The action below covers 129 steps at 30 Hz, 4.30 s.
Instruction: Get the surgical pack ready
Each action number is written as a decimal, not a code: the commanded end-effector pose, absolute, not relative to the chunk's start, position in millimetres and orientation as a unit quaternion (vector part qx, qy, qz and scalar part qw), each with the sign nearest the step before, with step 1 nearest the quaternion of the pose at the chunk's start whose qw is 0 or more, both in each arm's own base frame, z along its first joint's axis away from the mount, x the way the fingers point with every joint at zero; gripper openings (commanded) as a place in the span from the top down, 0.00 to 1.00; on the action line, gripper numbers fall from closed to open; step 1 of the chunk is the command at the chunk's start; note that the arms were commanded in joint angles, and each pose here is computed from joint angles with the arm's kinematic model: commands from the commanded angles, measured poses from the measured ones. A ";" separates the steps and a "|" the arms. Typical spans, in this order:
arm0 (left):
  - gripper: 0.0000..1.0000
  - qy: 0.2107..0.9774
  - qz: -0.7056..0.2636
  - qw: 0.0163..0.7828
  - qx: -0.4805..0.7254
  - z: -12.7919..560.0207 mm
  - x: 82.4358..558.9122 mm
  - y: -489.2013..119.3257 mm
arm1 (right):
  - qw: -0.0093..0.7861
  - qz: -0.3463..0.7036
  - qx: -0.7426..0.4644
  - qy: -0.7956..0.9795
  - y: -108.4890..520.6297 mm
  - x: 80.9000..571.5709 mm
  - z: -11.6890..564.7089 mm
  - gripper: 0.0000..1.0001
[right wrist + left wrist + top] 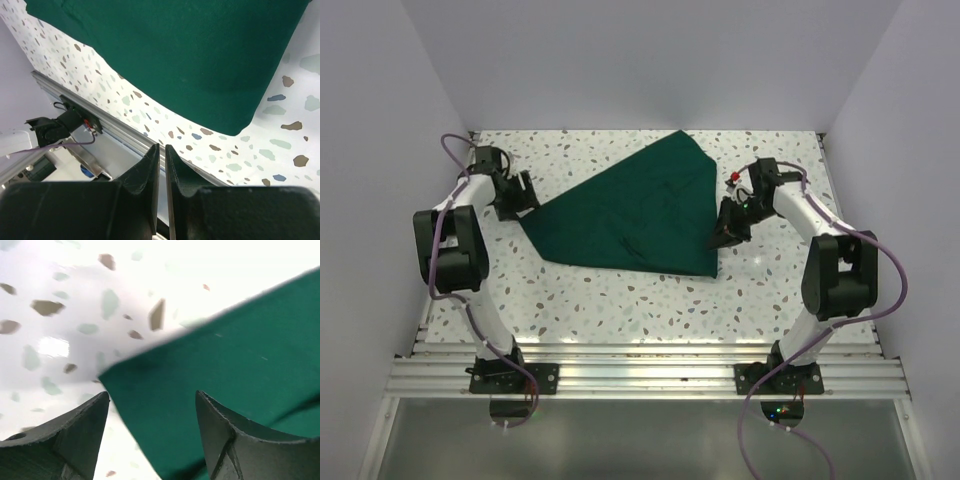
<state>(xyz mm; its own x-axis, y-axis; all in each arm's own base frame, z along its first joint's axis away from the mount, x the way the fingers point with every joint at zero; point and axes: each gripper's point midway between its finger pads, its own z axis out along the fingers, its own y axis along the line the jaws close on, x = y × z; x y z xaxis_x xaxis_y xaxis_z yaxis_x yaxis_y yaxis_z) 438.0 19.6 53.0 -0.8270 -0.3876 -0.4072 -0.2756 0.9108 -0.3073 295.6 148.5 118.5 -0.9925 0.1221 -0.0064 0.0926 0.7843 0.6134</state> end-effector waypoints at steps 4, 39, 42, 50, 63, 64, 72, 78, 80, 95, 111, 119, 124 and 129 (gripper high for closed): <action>0.23 0.961 0.002 0.239 -0.139 43.8 446.3 65.1 | 0.028 0.344 0.051 0.937 154.6 286.5 128.8 0.87; 1.00 0.921 -0.282 0.250 -0.104 97.8 428.1 -60.2 | 0.017 0.358 0.020 0.933 190.2 296.4 122.4 0.90; 1.00 0.898 -0.332 0.270 -0.100 132.7 424.7 -83.4 | 0.015 0.363 0.002 0.932 210.8 300.2 122.1 0.91; 1.00 0.840 -0.452 0.294 -0.061 214.0 418.0 -183.8 | 0.002 0.386 0.012 0.922 245.7 324.8 100.2 0.97; 1.00 0.800 -0.538 0.265 -0.015 264.5 407.7 -303.0 | -0.042 0.403 0.016 0.914 276.0 329.3 57.9 0.98; 1.00 0.799 -0.540 0.263 -0.015 265.8 410.0 -308.0 | -0.043 0.402 0.016 0.914 276.2 328.4 55.9 0.98; 1.00 0.806 -0.544 0.232 0.006 254.7 404.3 -344.1 | -0.022 0.391 0.010 0.920 268.2 332.8 70.0 0.99; 1.00 0.817 -0.542 0.196 0.025 230.7 392.8 -363.5 | 0.030 0.346 0.089 0.934 187.0 340.7 107.0 0.99; 1.00 0.819 -0.540 0.190 0.034 226.2 389.6 -371.4 | 0.051 0.338 0.103 0.934 162.8 334.9 124.0 0.99; 1.00 0.841 -0.522 0.126 0.066 158.9 383.3 -431.0 | 0.044 0.277 0.126 0.952 110.8 286.1 100.0 0.98; 1.00 0.844 -0.522 0.096 0.074 132.6 381.1 -459.7 | 0.016 0.272 0.146 0.951 104.1 273.8 72.5 0.98; 1.00 0.843 -0.525 0.091 0.068 128.5 383.7 -465.8 | -0.009 0.254 0.159 0.954 100.2 274.8 43.3 1.00; 1.00 0.842 -0.530 0.081 0.060 120.6 383.5 -469.8 | -0.010 0.261 0.165 0.951 102.5 279.3 40.2 1.00; 1.00 0.835 -0.542 0.077 0.056 120.5 384.3 -477.3 | -0.022 0.278 0.169 0.945 109.6 277.9 34.6 1.00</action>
